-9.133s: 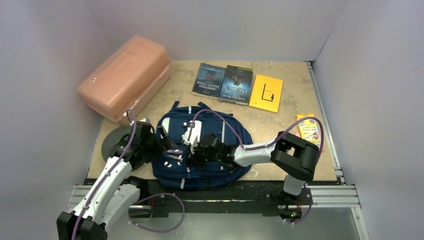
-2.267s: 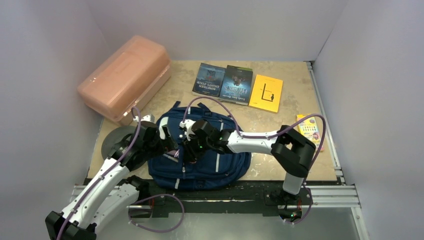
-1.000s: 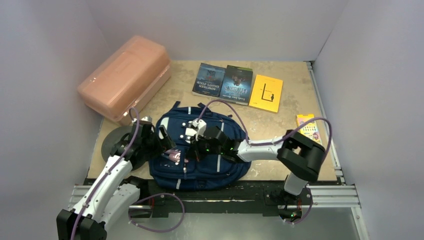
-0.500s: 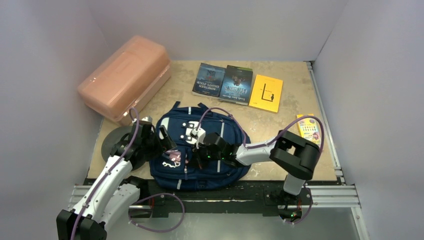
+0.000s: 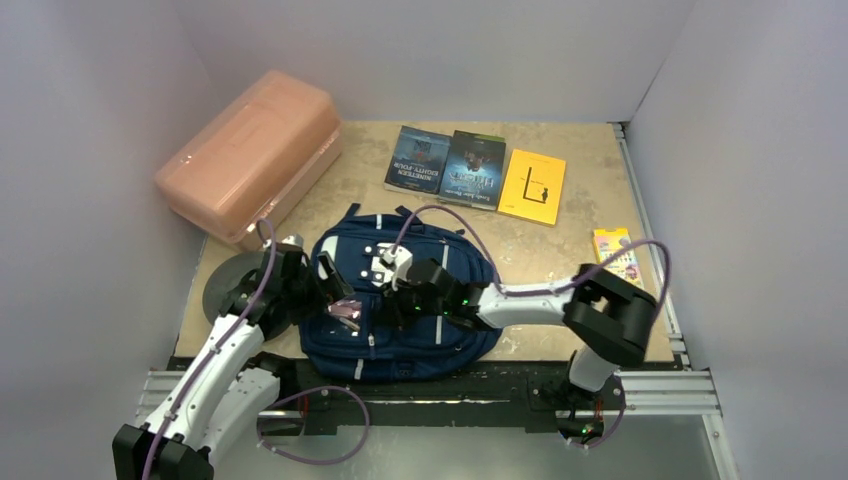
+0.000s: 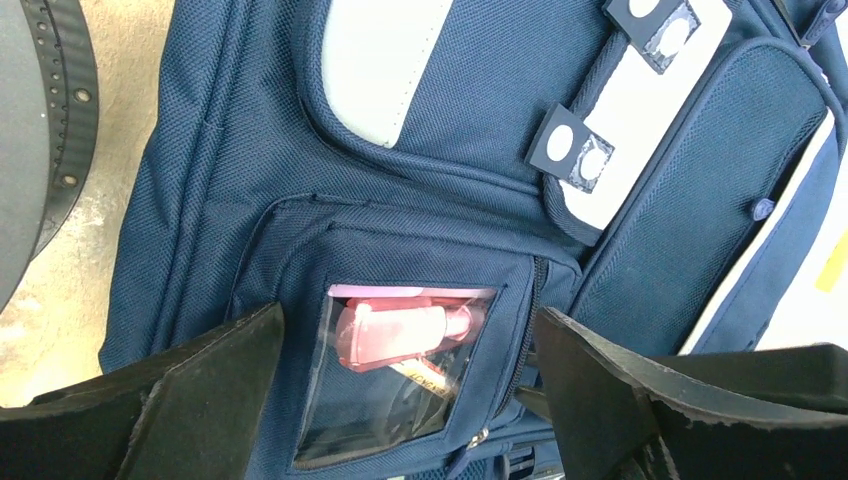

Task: Pack the student bag
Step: Place the stationery in the student bag.

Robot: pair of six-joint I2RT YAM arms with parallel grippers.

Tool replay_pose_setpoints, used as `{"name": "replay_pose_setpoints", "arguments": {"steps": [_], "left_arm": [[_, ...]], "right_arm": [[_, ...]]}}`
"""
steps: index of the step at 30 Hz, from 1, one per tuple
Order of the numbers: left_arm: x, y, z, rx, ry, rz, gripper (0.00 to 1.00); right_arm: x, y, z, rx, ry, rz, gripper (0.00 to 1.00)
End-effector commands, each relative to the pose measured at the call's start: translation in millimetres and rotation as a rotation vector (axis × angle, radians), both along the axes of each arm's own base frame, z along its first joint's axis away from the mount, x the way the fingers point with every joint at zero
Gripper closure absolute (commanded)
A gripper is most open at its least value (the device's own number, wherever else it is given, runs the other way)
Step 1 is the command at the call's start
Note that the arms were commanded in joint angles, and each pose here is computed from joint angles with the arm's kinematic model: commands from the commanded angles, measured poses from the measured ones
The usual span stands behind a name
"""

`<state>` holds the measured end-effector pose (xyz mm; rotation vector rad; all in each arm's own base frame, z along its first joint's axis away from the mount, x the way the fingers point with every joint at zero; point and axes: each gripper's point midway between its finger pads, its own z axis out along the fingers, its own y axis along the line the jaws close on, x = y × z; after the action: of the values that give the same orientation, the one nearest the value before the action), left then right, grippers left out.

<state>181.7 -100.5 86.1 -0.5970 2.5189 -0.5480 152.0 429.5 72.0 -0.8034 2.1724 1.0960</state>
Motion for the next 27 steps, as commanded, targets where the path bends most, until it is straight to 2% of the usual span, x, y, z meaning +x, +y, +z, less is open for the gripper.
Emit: {"name": "replay_pose_setpoints", "arguments": {"steps": [1, 5, 8, 10, 12, 16, 21, 27], "left_arm": [[-1.4, -5.9, 25.6, -0.022, -0.012, -0.041, 0.03], [-3.4, -4.8, 52.8, -0.026, -0.058, -0.049, 0.01], [-8.3, -6.5, 68.2, -0.046, -0.08, -0.059, 0.0], [-12.2, -8.9, 72.1, -0.062, -0.068, -0.066, 0.0], [-16.5, -14.2, 72.2, -0.092, -0.047, -0.08, 0.0], [-23.2, -32.7, 76.2, -0.202, -0.046, -0.135, 0.04], [-31.8, -47.1, 69.7, -0.31, -0.031, -0.159, 0.06], [-35.7, -41.7, 71.5, -0.284, -0.032, -0.147, 0.07]], "right_arm": [[-5.2, -38.6, 23.3, -0.045, -0.073, -0.034, 0.69], [-34.9, -35.6, 42.1, -0.026, 0.018, 0.0, 0.5], [-56.1, -28.0, 28.5, -0.076, 0.264, -0.058, 0.49], [-68.2, -29.5, 15.7, -0.189, 0.33, -0.122, 0.48], [-71.8, -27.2, 13.1, -0.249, 0.317, -0.178, 0.45], [-76.8, -16.9, 15.1, -0.209, 0.341, -0.261, 0.45], [-66.1, -1.4, 5.7, -0.225, 0.35, -0.454, 0.48], [-66.1, 4.7, -2.8, -0.3, 0.224, -0.616, 0.51]]}}
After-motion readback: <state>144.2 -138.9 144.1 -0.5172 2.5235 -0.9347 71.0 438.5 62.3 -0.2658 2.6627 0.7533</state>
